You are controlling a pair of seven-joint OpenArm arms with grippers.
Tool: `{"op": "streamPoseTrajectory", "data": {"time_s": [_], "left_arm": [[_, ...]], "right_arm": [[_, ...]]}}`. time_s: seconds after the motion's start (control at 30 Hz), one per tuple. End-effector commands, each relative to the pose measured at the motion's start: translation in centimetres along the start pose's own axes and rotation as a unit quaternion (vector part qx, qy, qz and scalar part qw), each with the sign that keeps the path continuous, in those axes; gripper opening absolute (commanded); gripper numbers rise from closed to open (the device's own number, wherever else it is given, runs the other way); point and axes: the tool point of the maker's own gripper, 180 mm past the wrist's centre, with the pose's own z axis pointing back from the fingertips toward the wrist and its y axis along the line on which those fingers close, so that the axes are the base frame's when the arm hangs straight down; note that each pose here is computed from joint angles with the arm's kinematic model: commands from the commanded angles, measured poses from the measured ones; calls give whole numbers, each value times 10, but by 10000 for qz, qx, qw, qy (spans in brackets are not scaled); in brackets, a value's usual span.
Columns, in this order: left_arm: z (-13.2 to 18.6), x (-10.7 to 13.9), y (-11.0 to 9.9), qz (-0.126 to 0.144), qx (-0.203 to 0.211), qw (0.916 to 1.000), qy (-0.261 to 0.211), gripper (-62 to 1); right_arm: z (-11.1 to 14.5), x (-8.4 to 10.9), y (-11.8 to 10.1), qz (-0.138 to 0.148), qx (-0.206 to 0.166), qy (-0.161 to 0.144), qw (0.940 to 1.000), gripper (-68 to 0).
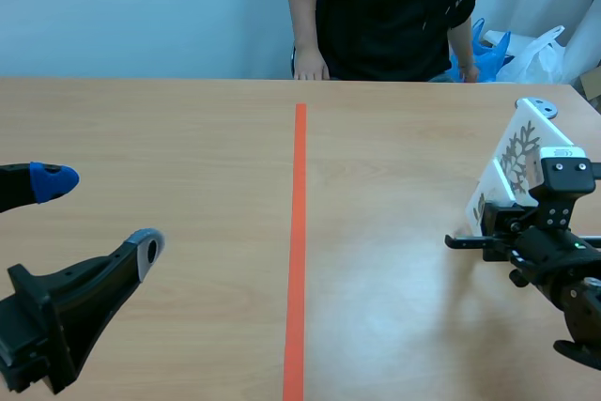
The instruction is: Sort the leaf by its shape. The table is split by an orange tape line. A compound leaf with several leaflets goes to the left side, a simple leaf with one blade goes to the right side. Return to the home posture when a red brick is placed on the table.
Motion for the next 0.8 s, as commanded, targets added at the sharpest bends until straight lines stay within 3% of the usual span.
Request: {"op": "streamPoseTrajectory", "data": {"time_s": [0.0, 0.1, 0.33, 0.47, 0.57, 0.77], "left_arm": [[-1, 8, -1, 2, -16, 9999, -151, 14], [-1, 8, -1, 2, -16, 9999, -151, 14], [-1, 8, -1, 2, -16, 9999, -149, 14], [-1, 8, -1, 2, -16, 9999, -149, 14], [-1, 8, -1, 2, -16, 9999, -149, 14], [-1, 8, -1, 2, -16, 9999, -149, 14]], "right_arm": [[-3, 16, -4, 49, -11, -257, 9997, -637], [-3, 11, -4, 34, -20, -202, 9998, -631], [-3, 8, -6, 31, -58, -162, 9998, -521], [-2, 9, -6, 32, -59, -198, 9998, -396], [-2, 17, -7, 39, -51, -382, 9992, -295], [-1, 47, -11, 181, -5, -733, 9971, -217]]}}
